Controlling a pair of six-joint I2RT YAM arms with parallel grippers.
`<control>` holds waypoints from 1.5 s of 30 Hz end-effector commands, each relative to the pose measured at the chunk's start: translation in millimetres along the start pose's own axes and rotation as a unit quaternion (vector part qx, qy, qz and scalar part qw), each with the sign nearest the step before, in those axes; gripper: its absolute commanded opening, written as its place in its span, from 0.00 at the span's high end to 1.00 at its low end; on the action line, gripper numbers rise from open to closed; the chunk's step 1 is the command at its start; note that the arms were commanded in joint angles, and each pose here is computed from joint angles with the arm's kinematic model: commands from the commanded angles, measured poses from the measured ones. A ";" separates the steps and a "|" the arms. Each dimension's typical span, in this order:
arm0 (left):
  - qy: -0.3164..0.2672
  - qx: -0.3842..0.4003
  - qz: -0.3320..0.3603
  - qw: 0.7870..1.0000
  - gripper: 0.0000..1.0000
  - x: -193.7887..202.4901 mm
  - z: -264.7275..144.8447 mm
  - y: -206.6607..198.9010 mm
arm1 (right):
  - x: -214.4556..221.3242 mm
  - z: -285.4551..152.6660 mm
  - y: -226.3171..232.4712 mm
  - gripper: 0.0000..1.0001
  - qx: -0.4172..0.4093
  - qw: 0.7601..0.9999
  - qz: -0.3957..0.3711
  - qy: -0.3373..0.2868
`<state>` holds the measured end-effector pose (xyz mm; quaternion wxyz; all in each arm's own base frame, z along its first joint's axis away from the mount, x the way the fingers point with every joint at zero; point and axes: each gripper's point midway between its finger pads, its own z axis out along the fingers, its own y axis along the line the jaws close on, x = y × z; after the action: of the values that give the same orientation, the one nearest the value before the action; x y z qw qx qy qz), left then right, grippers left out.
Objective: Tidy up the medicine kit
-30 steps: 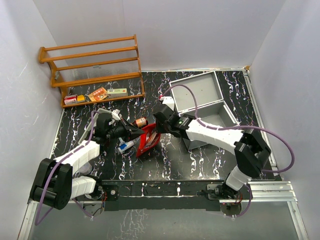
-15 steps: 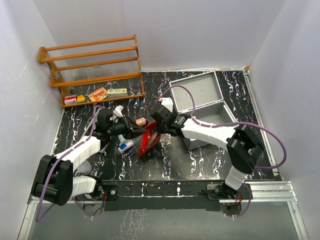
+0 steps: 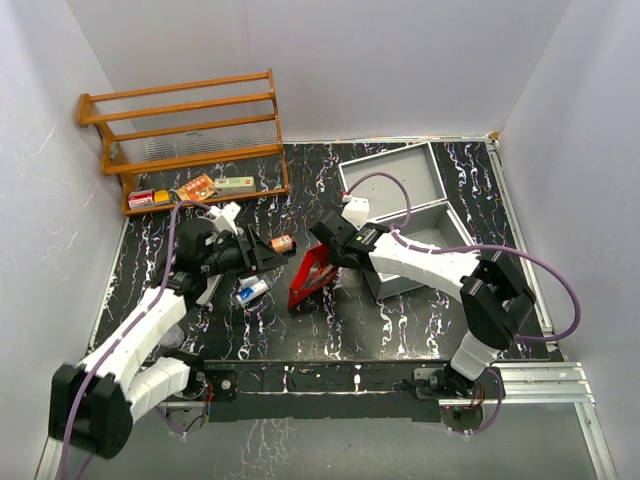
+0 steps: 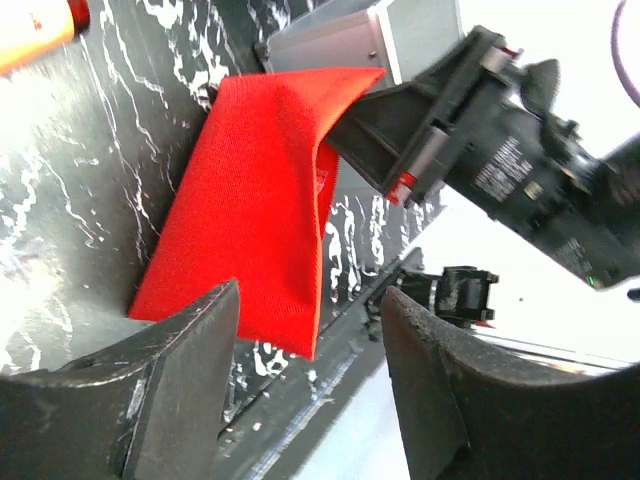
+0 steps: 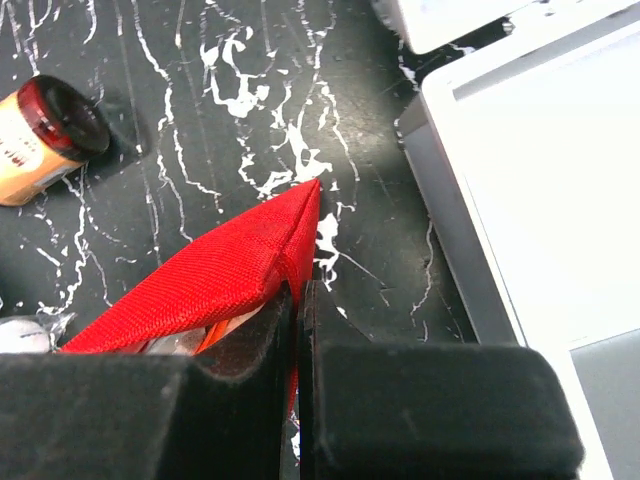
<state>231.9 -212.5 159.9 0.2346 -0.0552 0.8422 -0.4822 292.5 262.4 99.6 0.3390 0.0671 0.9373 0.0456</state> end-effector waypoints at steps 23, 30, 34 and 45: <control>-0.005 0.035 0.451 0.892 0.52 37.6 -18.3 14.0 | -22.8 0.2 -0.2 1.00 -0.011 0.997 0.078 0.013; -0.011 -0.042 0.447 0.893 0.60 34.6 -1.7 21.6 | -18.0 7.8 1.6 1.00 -0.013 0.995 0.096 0.029; -0.038 -0.038 0.438 0.897 0.58 38.9 3.0 27.2 | -17.0 9.6 3.5 1.00 -0.018 0.995 0.094 0.037; -0.010 -0.050 0.463 0.885 0.61 68.0 29.1 42.7 | -17.5 11.7 6.6 1.00 -0.026 0.994 0.094 0.047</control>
<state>184.3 -229.2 89.2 0.4084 0.3240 0.8053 -0.2824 304.3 257.5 94.2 0.2840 0.1385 0.9449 0.0860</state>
